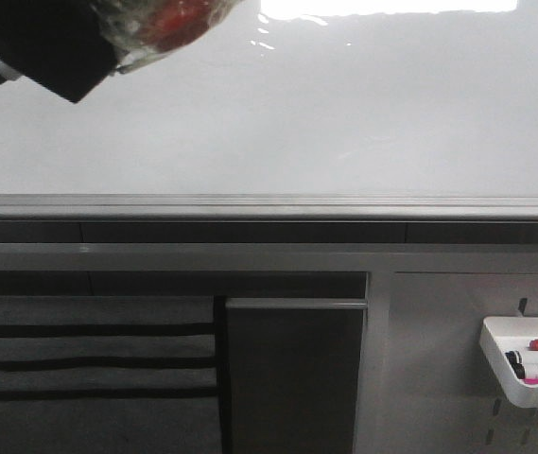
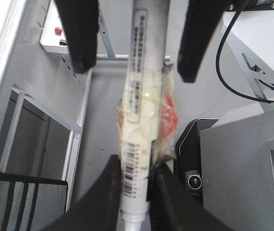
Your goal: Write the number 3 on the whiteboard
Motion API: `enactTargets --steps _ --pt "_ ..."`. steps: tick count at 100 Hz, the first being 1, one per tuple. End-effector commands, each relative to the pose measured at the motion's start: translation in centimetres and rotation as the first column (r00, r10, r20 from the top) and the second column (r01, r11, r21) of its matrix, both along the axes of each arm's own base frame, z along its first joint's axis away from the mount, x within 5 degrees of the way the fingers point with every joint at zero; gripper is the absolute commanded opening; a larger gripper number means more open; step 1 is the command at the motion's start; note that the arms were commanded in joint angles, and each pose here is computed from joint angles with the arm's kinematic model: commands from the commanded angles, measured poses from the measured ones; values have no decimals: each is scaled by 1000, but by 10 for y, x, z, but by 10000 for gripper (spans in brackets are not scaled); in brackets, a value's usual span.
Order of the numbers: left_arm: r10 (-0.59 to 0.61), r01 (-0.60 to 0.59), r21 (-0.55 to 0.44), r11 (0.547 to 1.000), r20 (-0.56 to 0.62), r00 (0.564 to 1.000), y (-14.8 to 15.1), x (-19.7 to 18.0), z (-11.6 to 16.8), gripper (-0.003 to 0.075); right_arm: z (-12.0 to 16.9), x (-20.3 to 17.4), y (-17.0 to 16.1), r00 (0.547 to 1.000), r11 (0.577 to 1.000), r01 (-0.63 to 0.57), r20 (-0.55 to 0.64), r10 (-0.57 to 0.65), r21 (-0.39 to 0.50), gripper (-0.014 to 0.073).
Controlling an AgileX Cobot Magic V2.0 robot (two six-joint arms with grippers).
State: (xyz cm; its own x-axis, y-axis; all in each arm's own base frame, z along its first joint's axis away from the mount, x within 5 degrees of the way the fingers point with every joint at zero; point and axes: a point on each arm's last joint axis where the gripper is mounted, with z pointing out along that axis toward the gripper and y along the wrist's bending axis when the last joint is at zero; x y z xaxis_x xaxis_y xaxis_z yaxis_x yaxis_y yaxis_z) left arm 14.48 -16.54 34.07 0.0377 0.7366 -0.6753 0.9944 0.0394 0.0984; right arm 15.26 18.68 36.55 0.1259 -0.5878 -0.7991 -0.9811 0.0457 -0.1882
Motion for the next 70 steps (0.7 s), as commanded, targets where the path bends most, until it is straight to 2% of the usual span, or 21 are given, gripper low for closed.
enactTargets --steps 1,14,34,58,63,70 --pt "9 -6 -89 996 30 1000 -2 -4 18 -20 17 0 2 999 997 13 33 -16 78 249" --pt "9 -6 -89 996 30 1000 -2 -4 18 -20 16 0 2 1000 997 6 26 -8 72 231" --pt "9 -6 -89 996 30 1000 -2 -4 18 -20 14 -3 2 1000 998 -16 9 16 57 90" --pt "12 -9 -89 996 31 999 -2 -3 18 -16 14 -3 2 1000 998 -18 7 17 56 17" --pt "12 -9 -89 996 31 999 -2 -3 18 15 14 -3 2 1000 998 -20 5 20 55 9" --pt "13 -10 -92 996 34 999 -2 -3 19 110 14 -3 2 1000 998 -20 5 20 55 5"
